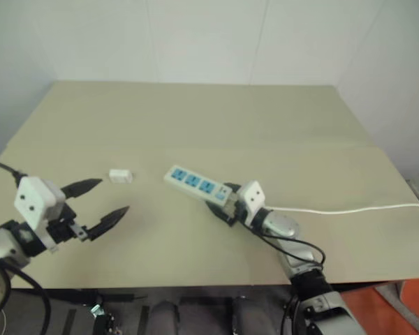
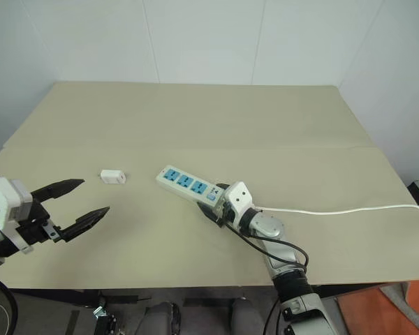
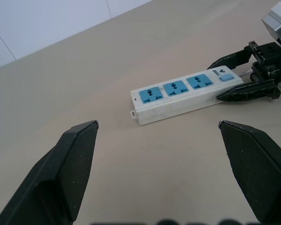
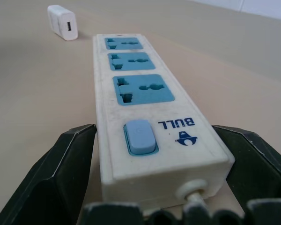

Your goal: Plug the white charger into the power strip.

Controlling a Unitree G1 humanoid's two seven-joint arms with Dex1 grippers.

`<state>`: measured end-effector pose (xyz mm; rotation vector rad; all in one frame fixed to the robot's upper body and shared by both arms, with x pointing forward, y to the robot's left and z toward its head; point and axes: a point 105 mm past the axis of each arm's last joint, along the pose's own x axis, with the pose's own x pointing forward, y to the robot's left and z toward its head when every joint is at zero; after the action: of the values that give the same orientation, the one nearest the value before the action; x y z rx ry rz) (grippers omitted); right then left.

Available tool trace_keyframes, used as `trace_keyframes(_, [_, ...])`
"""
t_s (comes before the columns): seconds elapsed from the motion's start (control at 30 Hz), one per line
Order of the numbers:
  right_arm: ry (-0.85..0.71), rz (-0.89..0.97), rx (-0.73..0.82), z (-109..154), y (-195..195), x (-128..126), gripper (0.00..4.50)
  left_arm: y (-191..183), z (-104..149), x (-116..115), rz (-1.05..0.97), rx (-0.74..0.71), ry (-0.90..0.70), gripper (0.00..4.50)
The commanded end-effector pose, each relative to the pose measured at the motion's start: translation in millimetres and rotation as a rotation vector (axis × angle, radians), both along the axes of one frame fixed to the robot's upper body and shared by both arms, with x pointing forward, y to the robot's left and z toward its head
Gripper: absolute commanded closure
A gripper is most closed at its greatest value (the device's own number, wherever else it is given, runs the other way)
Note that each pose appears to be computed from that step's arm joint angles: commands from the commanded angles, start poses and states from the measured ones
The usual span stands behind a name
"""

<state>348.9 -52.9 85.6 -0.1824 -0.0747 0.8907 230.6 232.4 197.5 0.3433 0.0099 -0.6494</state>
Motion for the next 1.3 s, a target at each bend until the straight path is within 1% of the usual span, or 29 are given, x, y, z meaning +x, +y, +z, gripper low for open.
trace_keyframes(0.03, [0.015,0.081,0.014,2,12,3,0.04,-9,9,-1,-0.035,0.011,-0.051,0.0])
trace_keyframes(0.2, [0.033,0.113,0.001,-3,17,15,0.04,-9,9,-1,-0.037,0.013,-0.054,0.0])
trace_keyframes(0.3, [0.047,0.135,-0.004,-7,17,16,0.04,-8,10,-3,-0.032,0.016,-0.055,0.0])
trace_keyframes(0.43, [0.085,0.187,-0.018,-17,17,11,0.04,-7,10,-4,-0.027,0.019,-0.056,0.0])
trace_keyframes(0.47, [0.098,0.207,-0.02,-20,17,9,0.39,-7,10,-4,-0.026,0.02,-0.056,0.0])
trace_keyframes(0.53, [0.113,0.231,-0.036,-26,17,6,0.92,-6,11,-4,-0.026,0.021,-0.056,0.0])
trace_keyframes(0.57, [0.115,0.235,-0.042,-27,17,6,1.07,-6,11,-4,-0.027,0.021,-0.056,0.0])
trace_keyframes(0.73, [0.087,0.271,-0.074,-26,19,5,1.07,-6,12,-2,-0.042,0.031,-0.054,0.0])
trace_keyframes(0.83, [0.05,0.371,-0.008,-7,22,-1,1.07,-6,14,0,-0.054,0.04,-0.054,0.0])
trace_keyframes(0.93, [0.028,0.486,-0.014,2,24,-10,1.07,-6,16,2,-0.064,0.044,-0.055,0.0])
trace_keyframes(1.07, [0.028,0.589,-0.061,1,23,-19,1.07,-9,16,5,-0.081,0.043,-0.056,0.0])
trace_keyframes(1.2, [0.034,0.597,-0.081,-6,24,-20,1.07,-10,15,6,-0.088,0.045,-0.056,0.0])
trace_keyframes(1.3, [0.035,0.589,-0.09,-8,25,-18,1.07,-7,16,12,-0.09,0.086,-0.056,0.0])
